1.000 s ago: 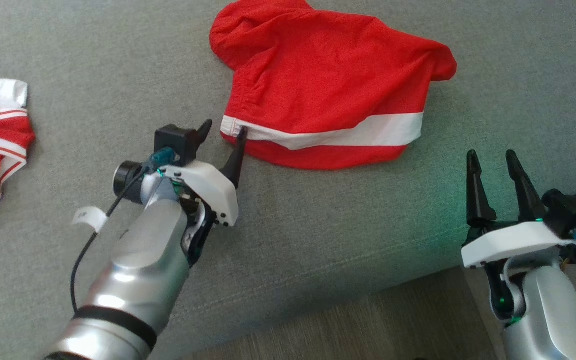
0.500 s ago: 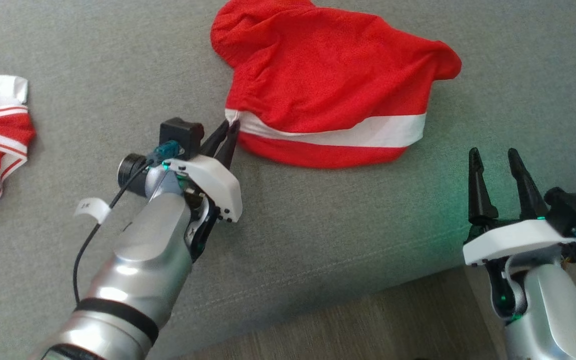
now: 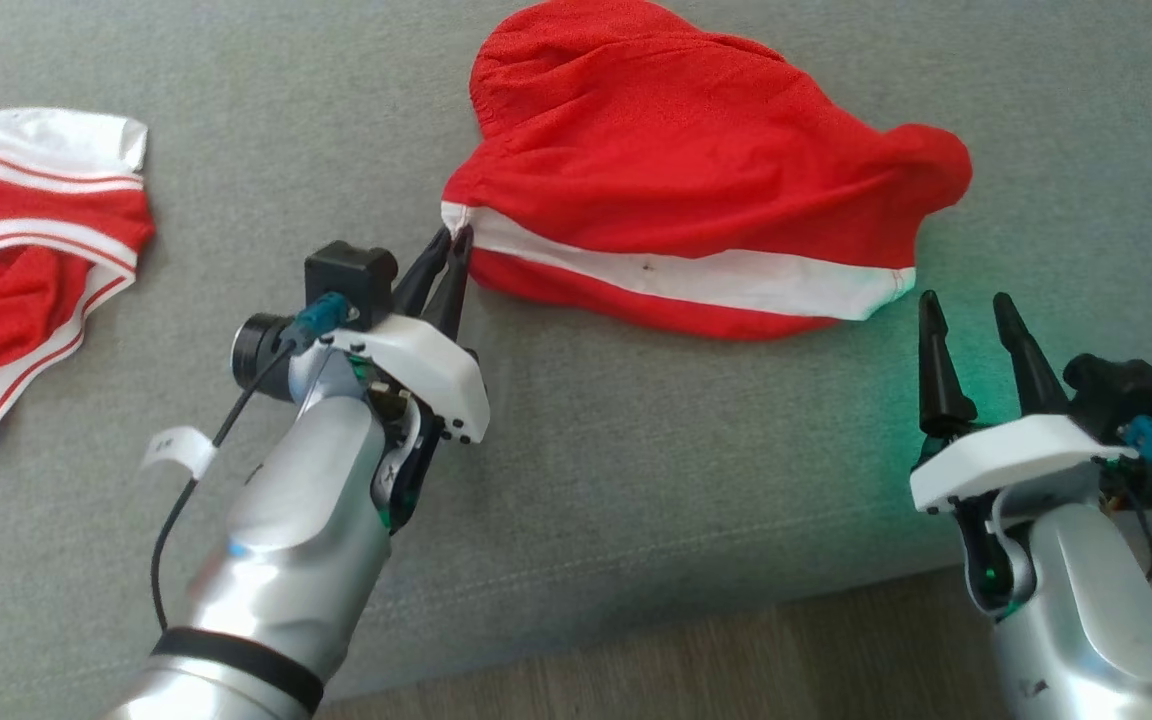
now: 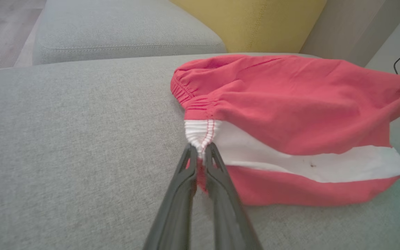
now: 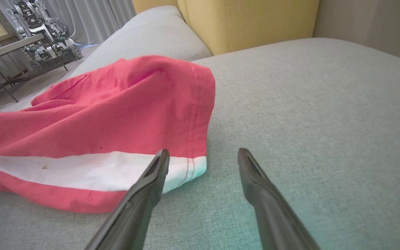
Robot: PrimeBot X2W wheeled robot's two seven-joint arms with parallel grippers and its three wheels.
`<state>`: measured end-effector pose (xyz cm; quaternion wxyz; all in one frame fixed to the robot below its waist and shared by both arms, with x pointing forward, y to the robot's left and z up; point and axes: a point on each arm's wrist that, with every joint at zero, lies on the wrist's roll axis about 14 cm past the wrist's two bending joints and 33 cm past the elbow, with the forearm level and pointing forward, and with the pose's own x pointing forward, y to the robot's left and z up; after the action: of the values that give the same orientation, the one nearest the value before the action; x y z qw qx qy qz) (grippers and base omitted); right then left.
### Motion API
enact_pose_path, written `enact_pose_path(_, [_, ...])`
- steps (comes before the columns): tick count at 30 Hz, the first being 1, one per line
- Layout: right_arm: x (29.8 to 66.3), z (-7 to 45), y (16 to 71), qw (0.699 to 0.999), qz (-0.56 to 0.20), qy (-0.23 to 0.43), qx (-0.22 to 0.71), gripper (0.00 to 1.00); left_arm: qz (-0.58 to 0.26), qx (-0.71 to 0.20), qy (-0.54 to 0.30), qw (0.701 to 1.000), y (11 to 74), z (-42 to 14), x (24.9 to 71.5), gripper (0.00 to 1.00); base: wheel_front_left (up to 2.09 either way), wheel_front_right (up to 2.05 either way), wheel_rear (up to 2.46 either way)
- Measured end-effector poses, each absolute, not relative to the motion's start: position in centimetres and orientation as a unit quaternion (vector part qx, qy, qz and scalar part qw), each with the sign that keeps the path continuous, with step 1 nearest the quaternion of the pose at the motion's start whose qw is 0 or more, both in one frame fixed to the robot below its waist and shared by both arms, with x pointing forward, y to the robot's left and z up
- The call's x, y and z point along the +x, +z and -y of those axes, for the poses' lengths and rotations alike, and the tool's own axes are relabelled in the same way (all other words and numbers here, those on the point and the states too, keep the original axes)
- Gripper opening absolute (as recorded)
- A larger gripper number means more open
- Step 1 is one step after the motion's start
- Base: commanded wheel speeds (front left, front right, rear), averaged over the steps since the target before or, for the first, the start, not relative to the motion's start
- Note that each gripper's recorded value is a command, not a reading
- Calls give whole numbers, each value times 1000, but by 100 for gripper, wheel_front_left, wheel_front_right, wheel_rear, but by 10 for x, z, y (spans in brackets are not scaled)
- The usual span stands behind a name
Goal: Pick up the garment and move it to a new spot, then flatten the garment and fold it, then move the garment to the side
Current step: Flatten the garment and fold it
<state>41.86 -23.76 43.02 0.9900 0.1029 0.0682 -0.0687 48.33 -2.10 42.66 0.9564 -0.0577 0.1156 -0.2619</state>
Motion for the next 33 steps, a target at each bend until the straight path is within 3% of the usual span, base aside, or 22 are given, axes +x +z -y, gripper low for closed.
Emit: enact_pose_path(33, [435,199,376,975,-164,-32,148,100,-106,-57,-240,963,428,3,481,0,0,0,0])
